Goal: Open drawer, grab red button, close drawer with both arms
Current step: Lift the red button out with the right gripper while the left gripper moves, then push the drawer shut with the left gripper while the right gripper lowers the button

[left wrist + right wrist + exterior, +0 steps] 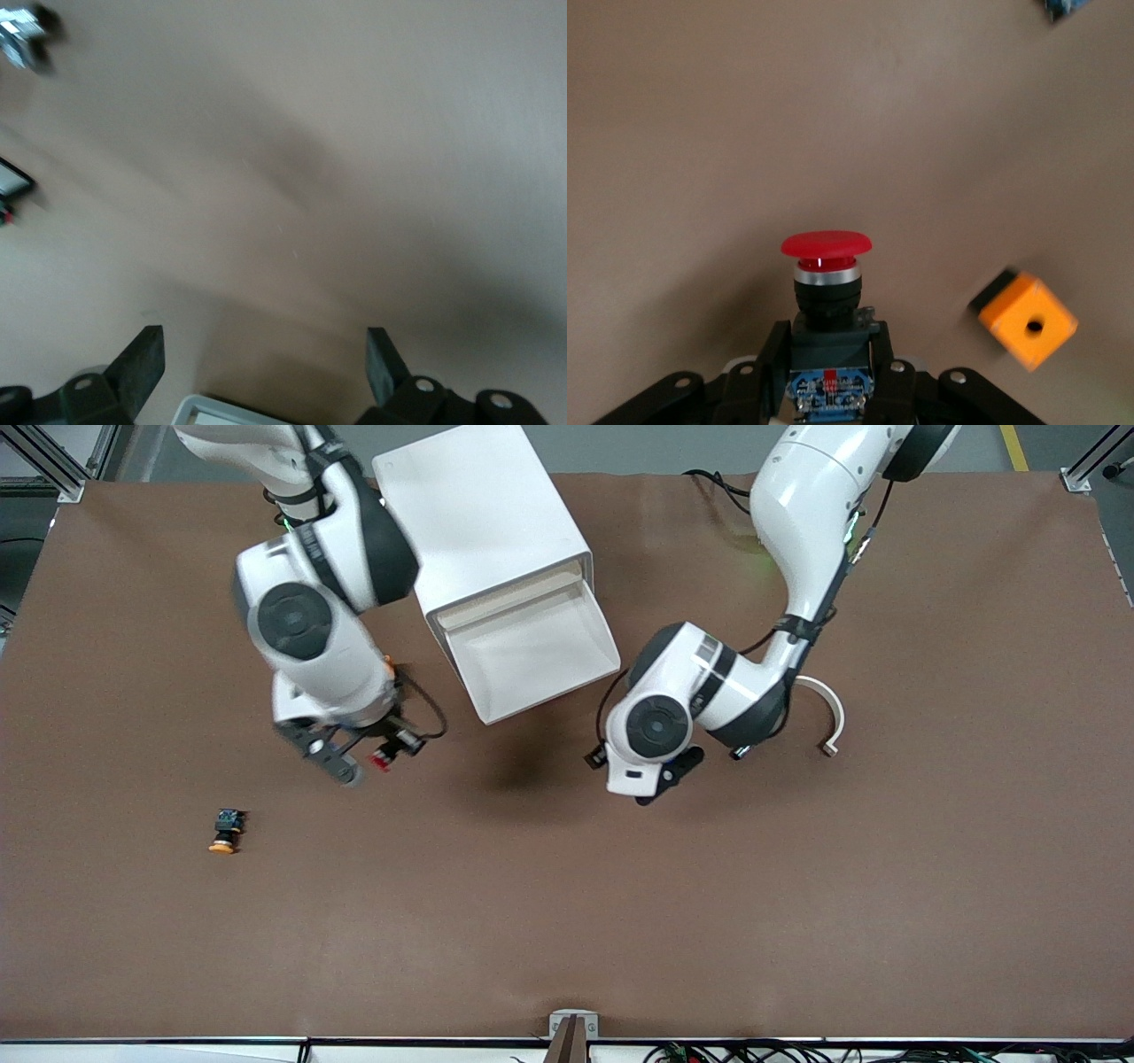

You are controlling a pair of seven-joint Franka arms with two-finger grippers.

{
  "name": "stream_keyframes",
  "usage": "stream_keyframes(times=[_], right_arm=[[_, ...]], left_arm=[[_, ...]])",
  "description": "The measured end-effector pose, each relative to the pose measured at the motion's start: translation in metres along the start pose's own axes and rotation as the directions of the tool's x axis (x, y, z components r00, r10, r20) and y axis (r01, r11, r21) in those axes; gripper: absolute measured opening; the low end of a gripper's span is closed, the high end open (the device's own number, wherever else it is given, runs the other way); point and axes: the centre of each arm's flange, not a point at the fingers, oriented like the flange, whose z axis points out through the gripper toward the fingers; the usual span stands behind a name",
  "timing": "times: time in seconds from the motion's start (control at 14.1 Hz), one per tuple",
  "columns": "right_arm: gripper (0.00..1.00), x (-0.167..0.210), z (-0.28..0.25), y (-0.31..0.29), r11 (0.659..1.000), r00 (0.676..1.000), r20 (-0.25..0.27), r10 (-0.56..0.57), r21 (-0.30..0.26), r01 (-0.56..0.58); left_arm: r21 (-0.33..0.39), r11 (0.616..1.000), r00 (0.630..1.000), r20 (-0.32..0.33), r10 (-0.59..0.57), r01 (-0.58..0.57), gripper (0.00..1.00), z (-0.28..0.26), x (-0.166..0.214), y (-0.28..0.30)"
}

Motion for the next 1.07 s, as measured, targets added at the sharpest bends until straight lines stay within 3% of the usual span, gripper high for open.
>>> stream_keyframes(times=[0.14,0.36,0.64,1.07], right_arm=[[0.41,0.048,0.024,0.035,0.995,0.995,-0.001,-0.096,0.011,0.096],[0.41,0.087,0.058,0.071,0.98,0.98,-0.011,-0.198,0.024,0.199],[0.41,0.117,0.122,0.12,0.941,0.941,-0.032,-0.336,0.033,0.337],[0.41,0.134,0.193,0.161,0.909,0.909,-0.049,-0.414,0.035,0.416]], left_arm=[[-0.012,0.999,0.999,-0.019,0.051,-0.051,1.0,0.017,-0.038,0.01],[-0.034,0.995,0.995,-0.042,0.088,-0.089,1.0,0.032,-0.085,0.018],[-0.037,0.996,0.996,-0.039,0.081,-0.082,1.0,0.046,-0.129,0.021],[-0.016,0.998,0.998,0.004,0.066,-0.066,1.0,0.075,-0.21,0.019]])
